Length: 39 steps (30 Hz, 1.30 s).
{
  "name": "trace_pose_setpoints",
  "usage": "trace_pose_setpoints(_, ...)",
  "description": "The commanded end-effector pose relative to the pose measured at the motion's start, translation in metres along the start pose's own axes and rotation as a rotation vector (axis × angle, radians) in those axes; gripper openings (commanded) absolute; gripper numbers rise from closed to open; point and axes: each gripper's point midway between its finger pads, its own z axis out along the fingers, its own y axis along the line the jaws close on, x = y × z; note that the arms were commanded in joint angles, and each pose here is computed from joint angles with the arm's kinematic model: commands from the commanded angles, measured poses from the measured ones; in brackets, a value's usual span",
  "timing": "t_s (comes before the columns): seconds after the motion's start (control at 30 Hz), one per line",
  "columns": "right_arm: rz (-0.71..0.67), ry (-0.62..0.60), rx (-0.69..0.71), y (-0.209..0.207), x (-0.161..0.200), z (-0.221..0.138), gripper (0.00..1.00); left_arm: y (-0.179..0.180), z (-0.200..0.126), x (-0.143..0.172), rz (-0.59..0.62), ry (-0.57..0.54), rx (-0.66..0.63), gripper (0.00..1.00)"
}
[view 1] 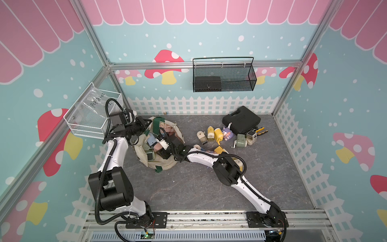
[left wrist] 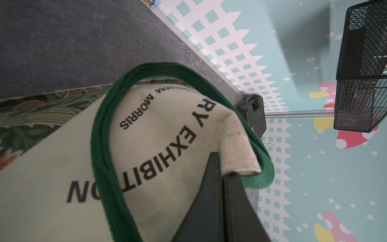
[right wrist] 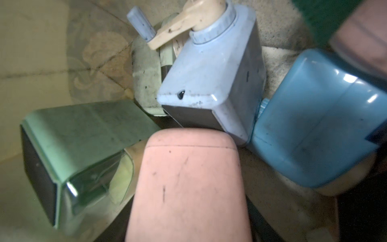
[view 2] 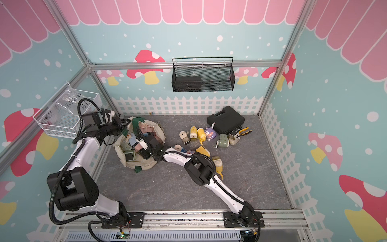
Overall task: Take out the pencil sharpeners from the tote bags
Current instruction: Pick up the pencil sharpener from the canvas bag, then place the pencil sharpener at the center of the board.
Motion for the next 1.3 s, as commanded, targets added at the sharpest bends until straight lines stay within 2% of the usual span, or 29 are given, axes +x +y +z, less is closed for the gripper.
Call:
trace_pose_setpoints(0.0,-0.072,-0.095,-0.074,0.024,-0.043,-0.028,0.50,-0.002,0.000,-0.002,0.002,-0.003,0.020,0.00)
trace_pose_setpoints(0.17,-0.093,-0.127,-0.066,0.031,-0.058,-0.062,0.49,-0.003,-0.001,-0.002,0.003,-0.006,0.020,0.00)
trace_pose_setpoints(0.37,-0.142,-0.207,-0.079,0.046,-0.082,-0.118,0.48,-0.003,-0.001,-0.002,0.005,-0.005,0.021,0.00)
trace_pose_setpoints(0.5,-0.179,-0.233,-0.082,0.054,-0.086,-0.157,0.47,-0.002,0.000,-0.002,0.002,-0.003,0.020,0.00)
trace_pose_setpoints(0.73,-0.175,-0.273,0.052,0.038,-0.081,-0.230,0.47,-0.002,-0.001,-0.002,0.000,-0.003,0.021,0.00)
trace_pose_setpoints(0.93,-0.068,-0.268,0.227,-0.004,-0.037,-0.299,0.47,-0.001,0.001,0.000,-0.004,0.002,0.019,0.00)
trace_pose_setpoints(1.1,0.046,-0.287,0.428,-0.056,0.012,-0.374,0.45,-0.003,0.001,-0.001,-0.001,0.000,0.021,0.00)
trace_pose_setpoints(1.27,0.113,-0.328,0.549,-0.079,0.038,-0.429,0.44,-0.003,0.001,0.000,0.000,0.001,0.022,0.00)
